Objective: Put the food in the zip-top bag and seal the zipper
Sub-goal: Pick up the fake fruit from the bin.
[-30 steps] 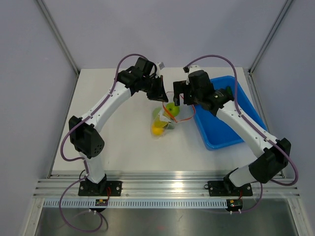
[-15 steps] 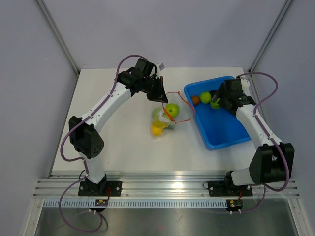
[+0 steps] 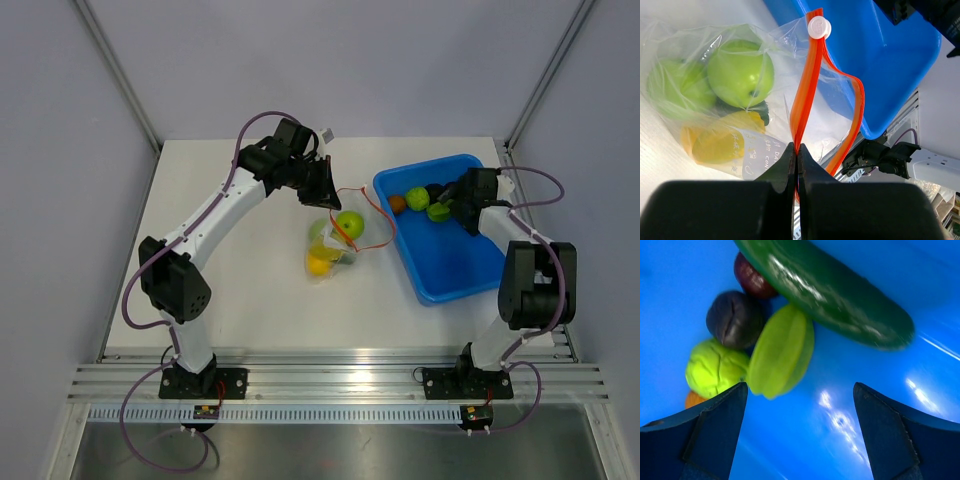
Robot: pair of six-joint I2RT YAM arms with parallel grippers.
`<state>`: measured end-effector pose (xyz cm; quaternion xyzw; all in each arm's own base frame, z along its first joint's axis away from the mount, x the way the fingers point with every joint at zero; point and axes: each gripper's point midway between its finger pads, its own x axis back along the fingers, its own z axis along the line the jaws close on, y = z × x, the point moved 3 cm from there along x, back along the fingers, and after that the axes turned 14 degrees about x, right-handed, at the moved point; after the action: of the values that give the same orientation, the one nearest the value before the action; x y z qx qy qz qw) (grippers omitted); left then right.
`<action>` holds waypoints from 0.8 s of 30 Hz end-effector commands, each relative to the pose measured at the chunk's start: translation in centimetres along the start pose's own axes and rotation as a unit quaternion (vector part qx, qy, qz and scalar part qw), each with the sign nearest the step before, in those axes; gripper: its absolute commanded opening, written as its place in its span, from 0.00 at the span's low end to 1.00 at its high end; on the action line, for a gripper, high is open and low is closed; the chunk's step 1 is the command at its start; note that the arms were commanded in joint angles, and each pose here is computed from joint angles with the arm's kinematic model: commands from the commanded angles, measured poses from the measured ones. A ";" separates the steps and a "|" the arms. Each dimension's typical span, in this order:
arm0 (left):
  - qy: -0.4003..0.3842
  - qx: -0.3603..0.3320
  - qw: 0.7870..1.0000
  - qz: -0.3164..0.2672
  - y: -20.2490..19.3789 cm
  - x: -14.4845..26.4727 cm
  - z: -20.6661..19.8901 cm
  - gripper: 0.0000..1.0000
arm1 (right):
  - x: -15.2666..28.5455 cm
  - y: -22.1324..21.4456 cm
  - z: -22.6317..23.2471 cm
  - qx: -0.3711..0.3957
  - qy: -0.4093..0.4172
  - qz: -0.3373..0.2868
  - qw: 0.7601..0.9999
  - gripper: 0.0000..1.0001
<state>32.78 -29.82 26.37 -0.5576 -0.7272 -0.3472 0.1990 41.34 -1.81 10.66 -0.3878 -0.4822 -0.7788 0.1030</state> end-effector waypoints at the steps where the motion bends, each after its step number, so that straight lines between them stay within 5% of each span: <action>1: -0.030 -0.022 0.999 -0.014 0.2 1.4 -1.6 0.00 | -1.1 2.7 1.8 -0.021 0.030 -0.028 0.999 0.94; 10: -0.025 -0.024 0.999 -0.012 0.1 1.2 -1.3 0.00 | -4.1 1.8 2.3 -0.029 0.039 -0.001 0.999 0.90; 15: -0.027 -0.023 0.999 -0.010 0.1 1.2 -1.3 0.00 | -4.8 0.8 2.0 -0.031 0.033 0.011 0.999 0.79; 24: -0.026 -0.022 0.999 -0.008 -0.1 1.2 -1.3 0.00 | -2.1 1.3 1.3 -0.024 0.034 -0.008 0.999 0.38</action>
<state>32.74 -29.79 26.33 -0.5584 -0.7261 -0.3483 0.1992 44.44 -1.31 7.53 -0.3841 -0.4526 -0.7945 0.1277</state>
